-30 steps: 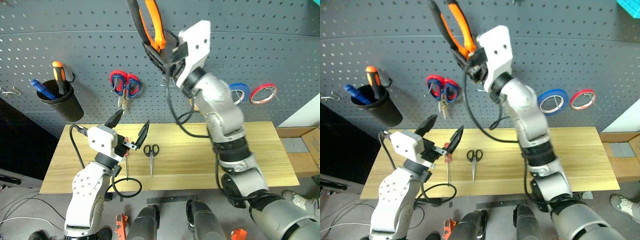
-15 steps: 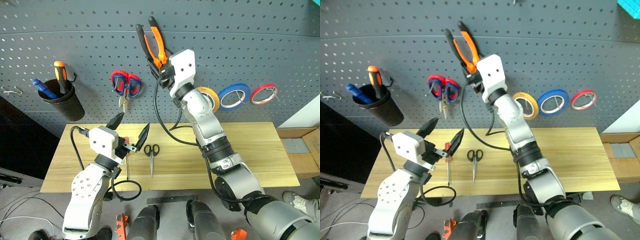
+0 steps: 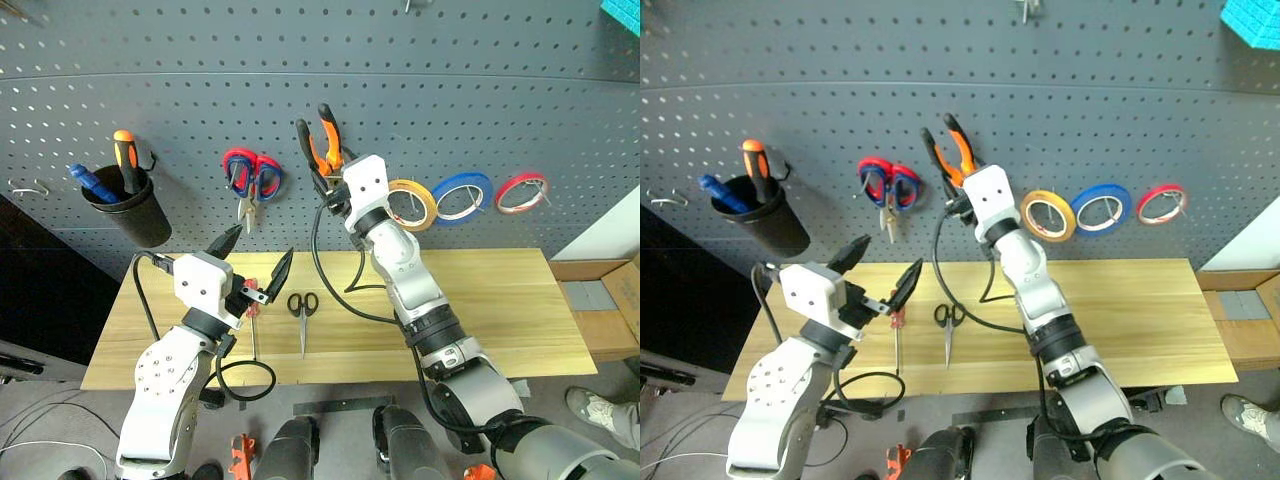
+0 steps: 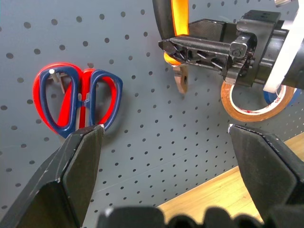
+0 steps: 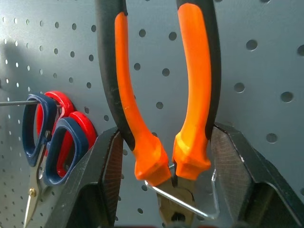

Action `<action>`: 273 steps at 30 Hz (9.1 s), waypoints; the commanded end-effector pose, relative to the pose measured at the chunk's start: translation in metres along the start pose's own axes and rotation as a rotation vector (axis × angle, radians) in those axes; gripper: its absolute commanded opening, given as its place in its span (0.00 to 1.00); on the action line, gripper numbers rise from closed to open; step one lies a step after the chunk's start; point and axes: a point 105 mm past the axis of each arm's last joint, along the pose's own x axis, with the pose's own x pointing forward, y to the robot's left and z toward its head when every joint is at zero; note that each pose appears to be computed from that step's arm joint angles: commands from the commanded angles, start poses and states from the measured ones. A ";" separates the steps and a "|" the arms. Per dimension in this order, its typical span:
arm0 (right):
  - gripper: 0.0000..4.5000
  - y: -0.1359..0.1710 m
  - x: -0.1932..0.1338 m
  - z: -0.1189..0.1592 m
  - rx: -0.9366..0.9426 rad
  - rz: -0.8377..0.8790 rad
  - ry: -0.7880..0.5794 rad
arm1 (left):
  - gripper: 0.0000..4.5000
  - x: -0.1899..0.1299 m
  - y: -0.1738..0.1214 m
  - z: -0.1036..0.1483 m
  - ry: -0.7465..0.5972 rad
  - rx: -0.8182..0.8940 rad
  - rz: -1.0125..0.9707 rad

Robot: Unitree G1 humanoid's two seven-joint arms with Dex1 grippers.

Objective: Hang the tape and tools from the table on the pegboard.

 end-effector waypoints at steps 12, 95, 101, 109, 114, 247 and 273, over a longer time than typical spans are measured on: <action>0.99 -0.013 0.009 0.032 0.076 -0.049 -0.056 | 1.00 0.006 0.005 0.003 -0.008 0.040 0.010; 1.00 0.052 -0.150 -0.001 0.353 0.764 0.453 | 0.04 0.010 -0.054 -0.167 0.743 -0.056 0.234; 1.00 0.059 -0.145 0.027 0.361 0.888 0.352 | 0.04 0.018 -0.027 -0.087 0.298 0.062 0.307; 1.00 0.061 -0.144 0.026 0.322 0.965 0.349 | 0.04 0.017 -0.024 -0.031 0.003 0.110 0.271; 1.00 0.061 -0.138 0.037 0.344 0.991 0.290 | 0.04 0.013 -0.017 -0.004 -0.082 0.215 0.292; 1.00 0.069 -0.090 0.079 0.433 1.025 0.091 | 0.17 0.012 0.097 0.014 0.005 0.214 0.661; 1.00 0.059 -0.027 0.053 0.258 0.689 0.136 | 0.17 0.066 0.179 0.082 -0.255 0.239 0.680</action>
